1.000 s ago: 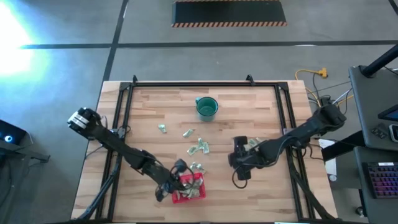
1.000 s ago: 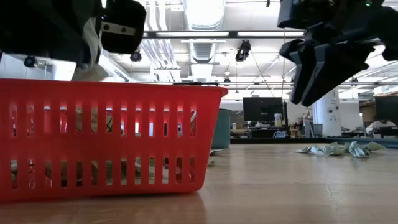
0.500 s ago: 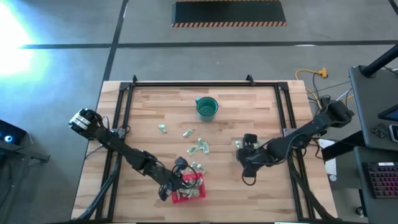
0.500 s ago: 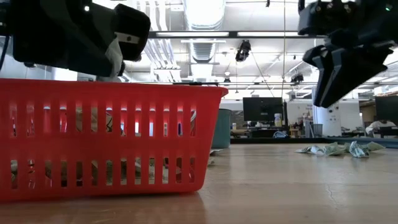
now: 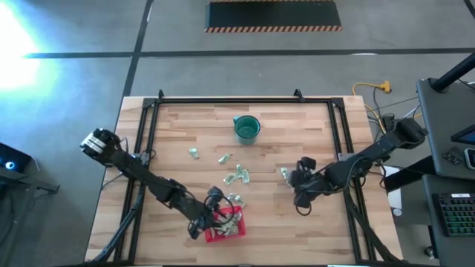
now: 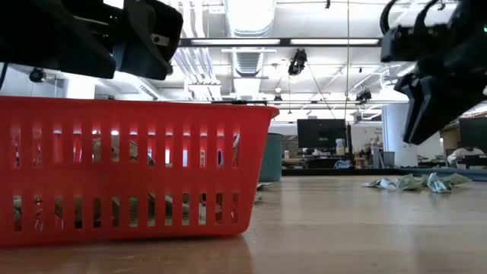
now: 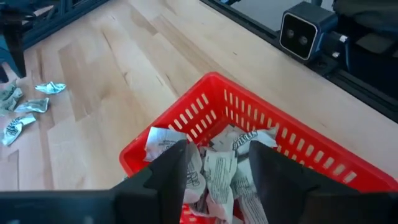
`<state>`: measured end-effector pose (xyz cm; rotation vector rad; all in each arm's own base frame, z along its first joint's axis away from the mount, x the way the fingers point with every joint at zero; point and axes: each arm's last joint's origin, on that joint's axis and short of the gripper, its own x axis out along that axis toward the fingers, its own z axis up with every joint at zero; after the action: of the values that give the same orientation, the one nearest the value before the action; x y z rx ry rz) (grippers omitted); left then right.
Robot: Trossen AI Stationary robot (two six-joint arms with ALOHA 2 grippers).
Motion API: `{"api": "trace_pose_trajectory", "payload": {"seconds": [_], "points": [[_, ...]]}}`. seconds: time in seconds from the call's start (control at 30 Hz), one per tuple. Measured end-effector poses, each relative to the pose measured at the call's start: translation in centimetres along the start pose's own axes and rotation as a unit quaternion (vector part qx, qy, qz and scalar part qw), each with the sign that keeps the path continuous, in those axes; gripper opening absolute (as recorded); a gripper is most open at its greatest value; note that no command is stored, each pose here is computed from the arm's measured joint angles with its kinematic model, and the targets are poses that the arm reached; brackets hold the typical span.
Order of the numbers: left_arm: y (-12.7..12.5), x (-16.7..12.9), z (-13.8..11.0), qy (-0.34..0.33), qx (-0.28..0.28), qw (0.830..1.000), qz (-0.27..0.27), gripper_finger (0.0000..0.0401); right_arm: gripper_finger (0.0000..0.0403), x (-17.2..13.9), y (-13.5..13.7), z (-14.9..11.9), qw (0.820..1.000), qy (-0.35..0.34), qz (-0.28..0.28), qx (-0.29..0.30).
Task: Pick and place items into bin
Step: Put the green stevia packet into the red bin
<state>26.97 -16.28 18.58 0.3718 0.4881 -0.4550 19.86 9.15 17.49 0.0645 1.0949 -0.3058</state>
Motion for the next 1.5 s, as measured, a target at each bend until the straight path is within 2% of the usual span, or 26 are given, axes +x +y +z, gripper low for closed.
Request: {"api": "trace_pose_trajectory", "payload": {"seconds": [0.17, 0.37, 0.63, 0.87, 1.1, 1.3, 1.5], "points": [[0.1, -0.6, 0.1, 0.01, -0.012, 1.0, -0.002, 0.0158, 0.0112, 1.3, -0.5, -1.4, 1.0, 0.008, -0.006, 0.009], [0.3, -1.4, 0.5, 0.006, -0.027, 1.0, -0.001, 0.0158, 0.0119, 2.0, -0.4, -2.2, 0.999, 0.027, 0.031, 0.01], [0.3, -1.6, 0.4, 0.014, -0.036, 0.999, -0.002, 0.0158, 0.0132, 2.4, -0.3, -2.4, 0.998, 0.004, 0.068, -0.013], [0.3, -1.6, 0.2, 0.025, -0.035, 0.999, -0.004, 0.0158, 0.0132, 2.8, -0.5, -3.0, 0.998, 0.012, 0.065, -0.018], [0.2, -1.6, 0.1, 0.027, -0.035, 0.999, -0.004, 0.0158, 0.0101, 3.0, -0.7, -3.4, 0.998, 0.017, 0.062, -0.02], [0.2, -1.6, 0.1, 0.031, -0.034, 0.999, -0.005, 0.0158, 0.0055, 3.0, -0.6, -3.4, 0.997, 0.018, 0.067, -0.023], [0.2, -1.6, 0.1, 0.031, -0.034, 0.999, -0.005, 0.0158, 0.0014, 3.0, -0.5, -3.1, 0.996, 0.006, 0.077, -0.05]]}}
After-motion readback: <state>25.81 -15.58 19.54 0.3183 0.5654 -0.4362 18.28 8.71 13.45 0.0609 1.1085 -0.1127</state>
